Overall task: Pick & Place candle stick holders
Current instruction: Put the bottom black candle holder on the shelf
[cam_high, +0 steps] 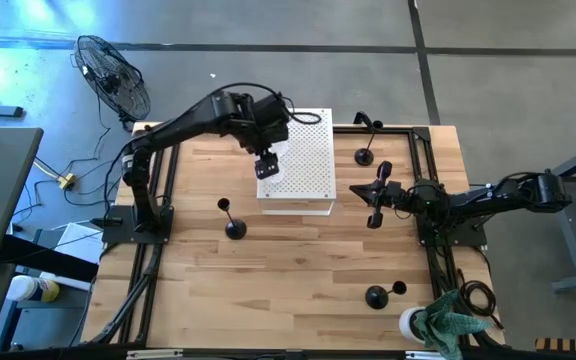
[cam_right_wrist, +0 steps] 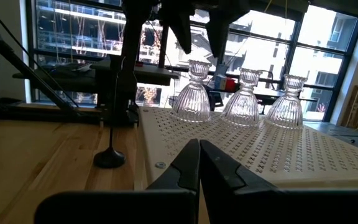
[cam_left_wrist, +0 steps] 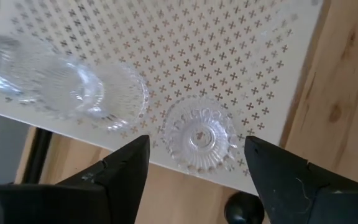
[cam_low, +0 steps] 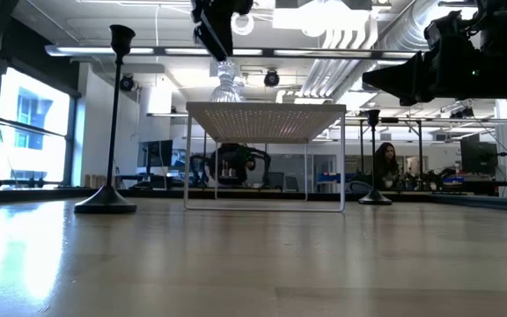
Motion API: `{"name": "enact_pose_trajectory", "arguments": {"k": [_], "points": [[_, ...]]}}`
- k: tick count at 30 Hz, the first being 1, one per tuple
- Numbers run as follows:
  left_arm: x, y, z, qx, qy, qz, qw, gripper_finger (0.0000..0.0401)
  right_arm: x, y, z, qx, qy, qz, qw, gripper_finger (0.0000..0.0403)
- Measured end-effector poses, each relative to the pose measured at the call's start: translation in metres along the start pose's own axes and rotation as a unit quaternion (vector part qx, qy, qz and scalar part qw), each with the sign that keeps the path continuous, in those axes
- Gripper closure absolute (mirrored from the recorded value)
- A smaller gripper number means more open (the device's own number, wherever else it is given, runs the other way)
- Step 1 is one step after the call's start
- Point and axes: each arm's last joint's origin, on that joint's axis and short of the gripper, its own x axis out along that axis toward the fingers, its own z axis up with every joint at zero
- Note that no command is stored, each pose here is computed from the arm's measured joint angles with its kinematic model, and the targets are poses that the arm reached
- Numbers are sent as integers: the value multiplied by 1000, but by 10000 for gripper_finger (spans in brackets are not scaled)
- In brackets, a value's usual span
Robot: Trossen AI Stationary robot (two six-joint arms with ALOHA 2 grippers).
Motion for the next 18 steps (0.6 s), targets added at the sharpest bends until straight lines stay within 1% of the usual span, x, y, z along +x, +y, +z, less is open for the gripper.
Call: {"name": "enact_pose_trajectory", "arguments": {"k": [7,10,13,16,18], "points": [[-47,2,1,12,-45,2,999,142,0,0,0,0,0,0,1000,403],[-63,2,-3,17,-49,15,999,155,0,0,0,0,0,0,1000,403],[-70,-3,-11,40,-46,37,997,194,0,0,0,0,0,0,1000,403],[-72,-13,-15,66,-64,29,995,254,0,0,0,0,2,0,1000,403],[-68,-16,-20,88,-62,21,994,298,0,0,-1,0,5,1,1000,403]]}}
